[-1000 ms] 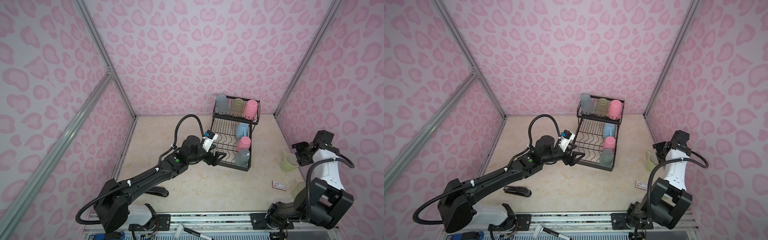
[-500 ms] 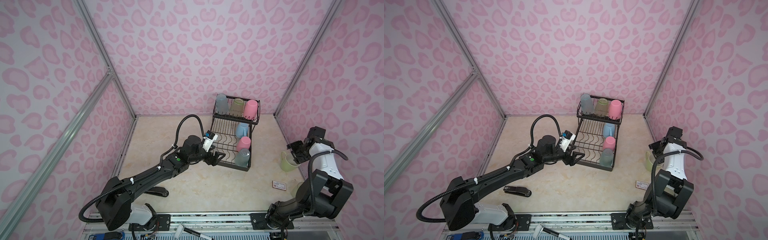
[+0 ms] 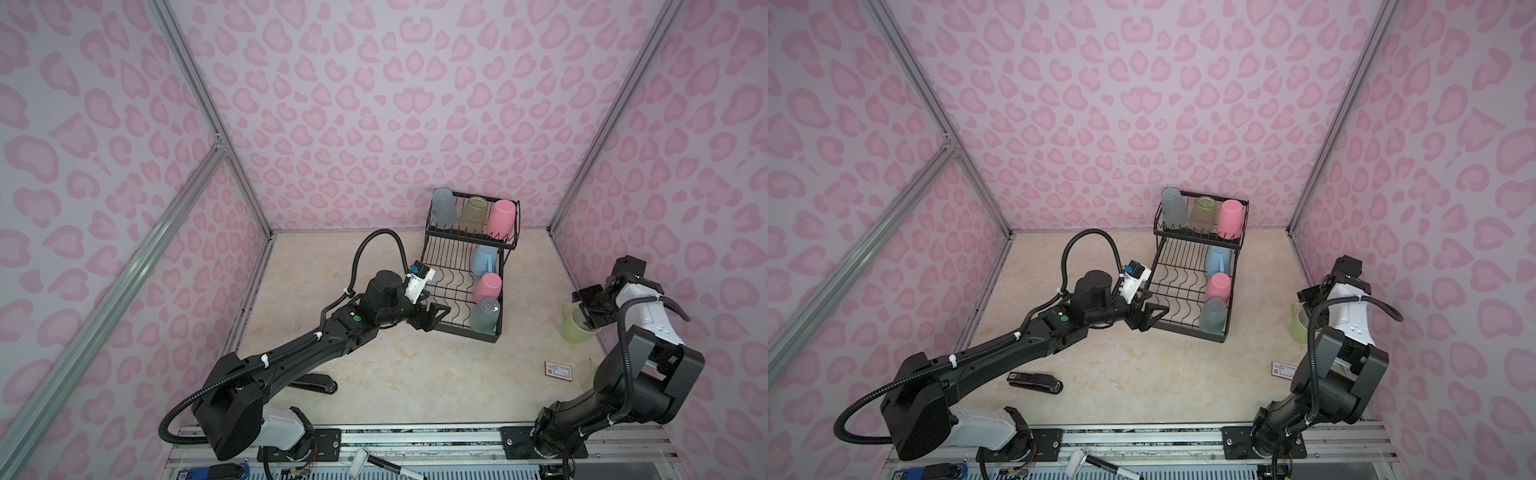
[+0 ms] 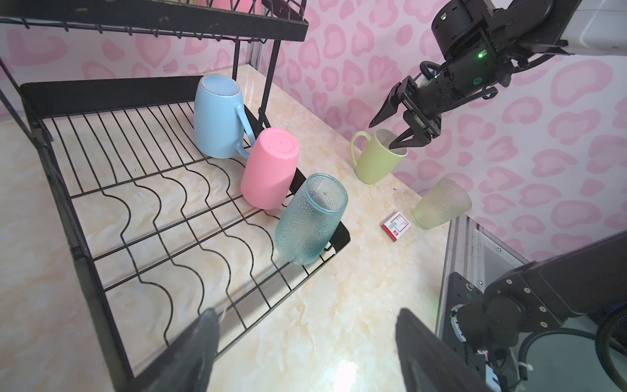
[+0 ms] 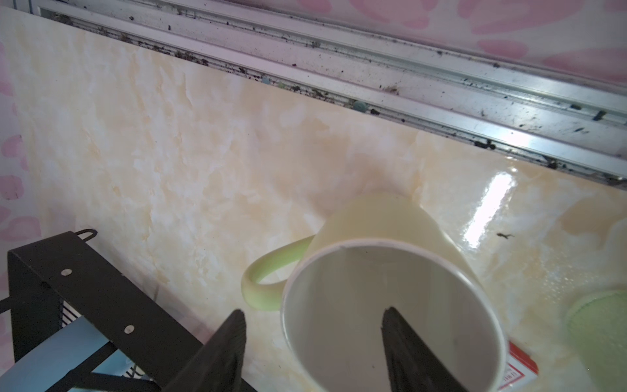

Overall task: Load cups into a dish rack
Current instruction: Pick up the cup from the middle-right of the table.

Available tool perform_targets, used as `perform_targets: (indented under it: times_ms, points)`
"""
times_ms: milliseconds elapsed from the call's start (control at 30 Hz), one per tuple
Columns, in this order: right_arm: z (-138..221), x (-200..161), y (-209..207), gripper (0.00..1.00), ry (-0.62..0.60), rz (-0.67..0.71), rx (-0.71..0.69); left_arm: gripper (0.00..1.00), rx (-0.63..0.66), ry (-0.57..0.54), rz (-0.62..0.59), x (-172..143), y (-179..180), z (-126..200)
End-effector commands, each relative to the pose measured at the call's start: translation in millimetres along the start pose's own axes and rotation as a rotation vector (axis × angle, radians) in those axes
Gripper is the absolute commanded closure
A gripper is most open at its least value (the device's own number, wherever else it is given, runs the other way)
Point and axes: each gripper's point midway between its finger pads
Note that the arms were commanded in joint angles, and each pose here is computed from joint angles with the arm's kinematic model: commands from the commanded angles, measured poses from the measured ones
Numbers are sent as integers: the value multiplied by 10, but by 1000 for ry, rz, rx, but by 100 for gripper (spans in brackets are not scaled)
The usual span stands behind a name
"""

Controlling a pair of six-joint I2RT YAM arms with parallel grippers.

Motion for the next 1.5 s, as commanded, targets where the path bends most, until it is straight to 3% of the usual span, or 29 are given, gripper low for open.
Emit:
perform_targets:
  times_ms: [0, 333, 767, 1467]
  points:
    - [-31, 39, -15, 36, -21, -31, -11, 17, 2, -19, -14, 88, 3, 0]
    - [-134, 120, -163, 39, -56, -154, -51, 17, 12, -19, -14, 90, 36, 9]
    - [-200, 179, -186, 53, -87, -220, -56, 17, 19, -20, -11, 93, 67, 16]
    - [-193, 112, -58, 86, -133, -131, -48, 17, 10, -15, 0, 87, 64, -1]
Point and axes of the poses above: each gripper's point midway between its finger pads, its own z axis back along the fingers, its own y axis along the line the jaws close on, x = y × z, and after that the axes turned 9 degrees about -z, right-handed
